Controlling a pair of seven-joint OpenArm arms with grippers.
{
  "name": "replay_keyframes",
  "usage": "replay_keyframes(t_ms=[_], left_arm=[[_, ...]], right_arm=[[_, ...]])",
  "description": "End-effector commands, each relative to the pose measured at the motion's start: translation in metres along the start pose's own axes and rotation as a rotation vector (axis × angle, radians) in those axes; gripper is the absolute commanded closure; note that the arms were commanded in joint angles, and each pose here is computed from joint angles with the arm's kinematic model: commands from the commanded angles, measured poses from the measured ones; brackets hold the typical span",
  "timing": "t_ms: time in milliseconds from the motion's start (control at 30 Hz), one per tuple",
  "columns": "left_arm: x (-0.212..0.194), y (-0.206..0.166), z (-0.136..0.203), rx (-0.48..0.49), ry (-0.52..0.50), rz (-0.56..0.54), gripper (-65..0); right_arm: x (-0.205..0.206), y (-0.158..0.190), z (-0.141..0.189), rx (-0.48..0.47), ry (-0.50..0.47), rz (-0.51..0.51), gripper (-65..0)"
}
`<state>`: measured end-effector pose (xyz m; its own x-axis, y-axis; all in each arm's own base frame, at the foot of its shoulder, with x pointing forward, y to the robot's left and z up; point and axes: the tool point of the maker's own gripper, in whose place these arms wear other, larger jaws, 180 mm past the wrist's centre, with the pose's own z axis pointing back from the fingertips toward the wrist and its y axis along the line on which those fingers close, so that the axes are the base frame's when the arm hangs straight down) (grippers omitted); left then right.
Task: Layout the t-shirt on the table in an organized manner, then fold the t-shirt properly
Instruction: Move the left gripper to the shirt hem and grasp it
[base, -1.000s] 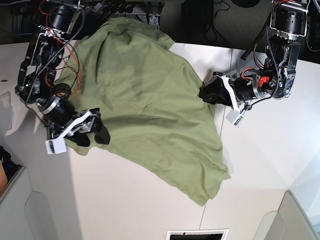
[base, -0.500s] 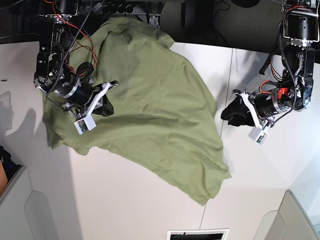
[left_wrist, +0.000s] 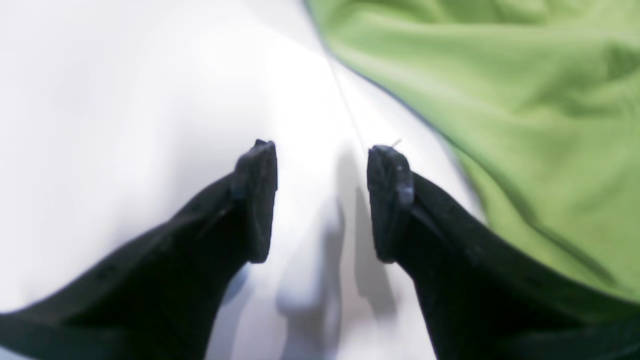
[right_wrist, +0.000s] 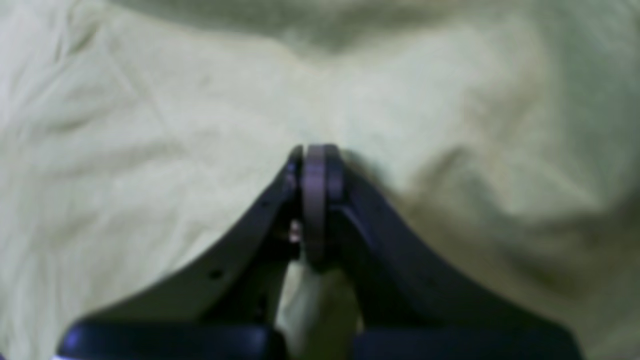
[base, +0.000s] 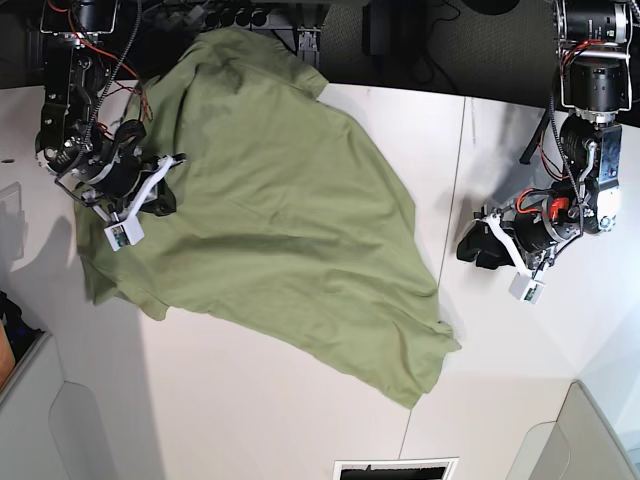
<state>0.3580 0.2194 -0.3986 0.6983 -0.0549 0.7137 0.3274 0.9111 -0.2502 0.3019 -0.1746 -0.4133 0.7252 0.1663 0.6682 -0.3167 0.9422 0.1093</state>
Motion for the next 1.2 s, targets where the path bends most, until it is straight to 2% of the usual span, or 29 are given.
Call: replay_keyframes(t_ms=[0,167,267,300,367,433,700,733,767,900,1033,1167], left_arm=[[0.026,0.002,0.001,-0.010,-0.069,0.004,-32.1],[0.039,-0.011,-0.018,-0.059,-0.104,0.084,-32.1],[0.040,-0.023,-0.032,-0.092,-0.098,0.126,-32.1],[0.038,-0.027,-0.036,-0.102,-0.094,0.136,-32.1],[0.035,-0.035,-0.042,-0.118,-0.089,0.150,-32.1],[0.033,-0.044,-0.046,-0.136,-0.079,0.157,-32.1],[0.010,-0.103,-0.068,-0.276,0.028,0.045,-31.8],[0.008,-0.107,-0.070,-0.279,0.035,0.027,-30.6],[0.006,-0.109,-0.072,-0.277,0.037,0.009,-26.7],[0.014,-0.100,-0.072,-0.240,0.017,-0.042,-1.5],[0.045,-0.076,-0.057,-0.169,-0.040,-0.067,0.0],[0.085,-0.067,-0.029,-0.110,-0.109,-0.217,0.0]], right_arm=[[0.008,-0.016,0.007,-0.043,-0.018,-0.007,0.0],[0.019,-0.022,0.015,-0.008,-0.090,-0.115,0.0],[0.020,-0.014,0.015,0.031,-0.096,-0.141,0.0],[0.020,-0.011,0.014,0.040,-0.097,-0.150,-1.0],[0.020,-0.005,0.012,0.052,-0.101,-0.161,-8.4],[0.021,0.000,0.009,0.065,-0.107,-0.173,-10.9],[0.024,0.025,0.001,0.120,-0.127,-0.204,-10.9],[0.024,0.027,0.000,0.124,-0.129,-0.208,-10.9],[0.024,0.029,0.000,0.127,-0.131,-0.211,-10.9],[0.024,0.030,-0.001,0.129,-0.131,-0.213,-10.9],[0.023,0.030,-0.001,0.124,-0.126,-0.209,-10.9],[0.023,0.030,-0.001,0.124,-0.125,-0.209,-10.9]])
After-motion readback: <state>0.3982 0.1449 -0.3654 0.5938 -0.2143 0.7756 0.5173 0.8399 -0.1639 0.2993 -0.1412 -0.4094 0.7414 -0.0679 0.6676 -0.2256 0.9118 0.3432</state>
